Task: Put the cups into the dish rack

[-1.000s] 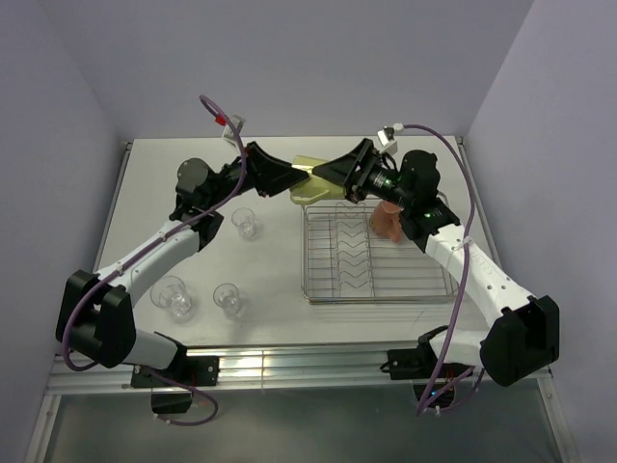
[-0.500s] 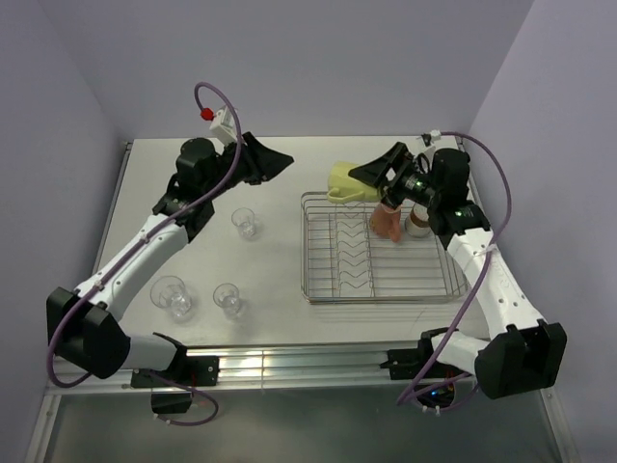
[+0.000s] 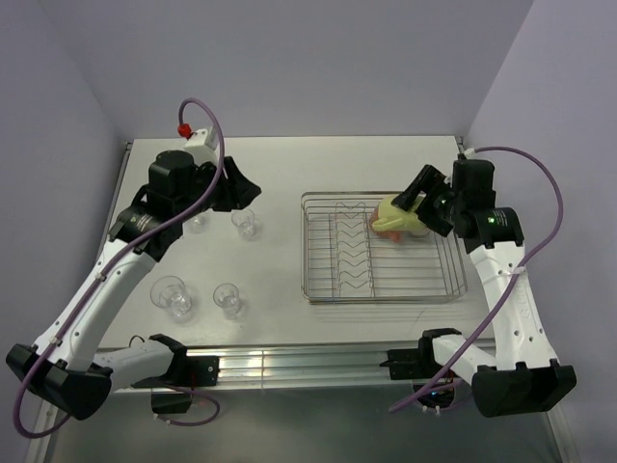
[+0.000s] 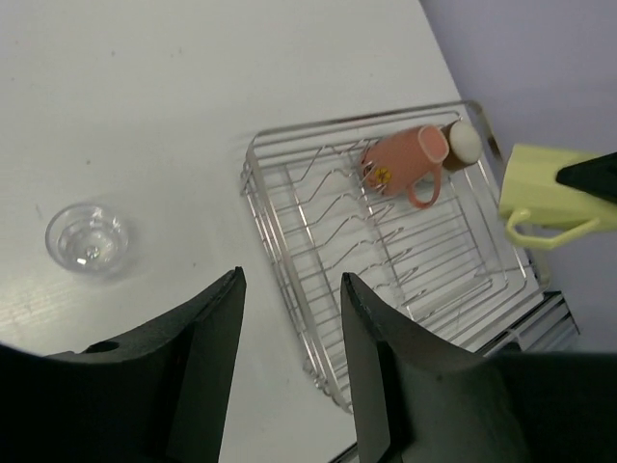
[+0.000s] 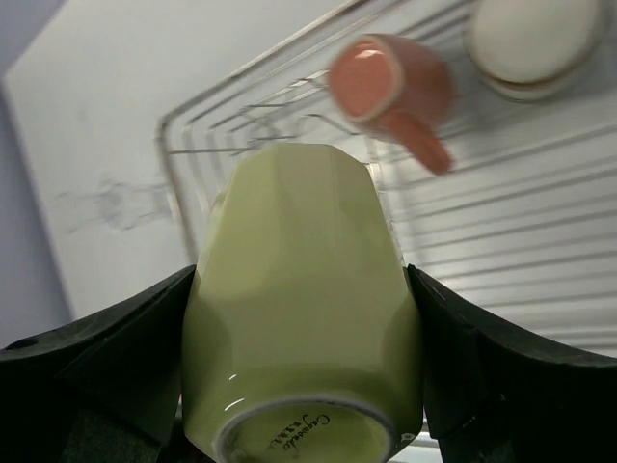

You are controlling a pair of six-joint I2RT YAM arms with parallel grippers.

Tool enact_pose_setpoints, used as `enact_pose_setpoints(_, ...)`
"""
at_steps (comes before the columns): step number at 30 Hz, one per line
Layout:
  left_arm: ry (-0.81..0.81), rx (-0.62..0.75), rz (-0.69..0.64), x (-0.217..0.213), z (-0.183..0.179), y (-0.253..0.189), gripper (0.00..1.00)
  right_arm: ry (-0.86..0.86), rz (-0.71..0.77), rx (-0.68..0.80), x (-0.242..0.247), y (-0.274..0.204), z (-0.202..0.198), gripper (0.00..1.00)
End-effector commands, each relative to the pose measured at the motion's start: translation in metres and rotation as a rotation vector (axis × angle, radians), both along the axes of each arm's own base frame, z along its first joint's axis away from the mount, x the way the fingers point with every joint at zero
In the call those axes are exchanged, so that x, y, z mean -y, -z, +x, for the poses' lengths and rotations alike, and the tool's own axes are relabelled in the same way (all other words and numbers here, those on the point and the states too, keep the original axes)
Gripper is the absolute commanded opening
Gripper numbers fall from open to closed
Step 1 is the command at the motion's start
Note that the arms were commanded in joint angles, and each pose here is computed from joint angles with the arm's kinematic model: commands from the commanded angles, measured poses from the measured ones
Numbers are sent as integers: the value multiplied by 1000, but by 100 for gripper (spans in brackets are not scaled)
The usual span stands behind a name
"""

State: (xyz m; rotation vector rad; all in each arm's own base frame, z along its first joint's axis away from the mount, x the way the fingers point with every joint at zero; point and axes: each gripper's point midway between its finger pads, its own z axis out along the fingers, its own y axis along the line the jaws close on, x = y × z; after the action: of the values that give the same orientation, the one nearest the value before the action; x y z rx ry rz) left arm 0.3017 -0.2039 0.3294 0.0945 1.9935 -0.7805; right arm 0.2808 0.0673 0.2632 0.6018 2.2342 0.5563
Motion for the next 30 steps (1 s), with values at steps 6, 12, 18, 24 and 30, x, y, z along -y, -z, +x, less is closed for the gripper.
enact_pose_setpoints(6,47,11,74,-14,-25,25,51,245,-347,-93,82,4,-26,0)
enact_pose_setpoints(12,77,0,61,-9,-30,31,50,255,-380,-194,95,33,-15,0)
enact_pose_setpoints(18,87,-9,54,-8,-32,38,50,273,-399,-253,108,55,-9,0)
enact_pose_setpoints(24,102,-27,49,-4,-31,43,50,257,-363,-281,104,76,3,0)
enact_pose_setpoints(30,107,-39,51,-2,-30,49,50,287,-355,-300,106,93,12,0)
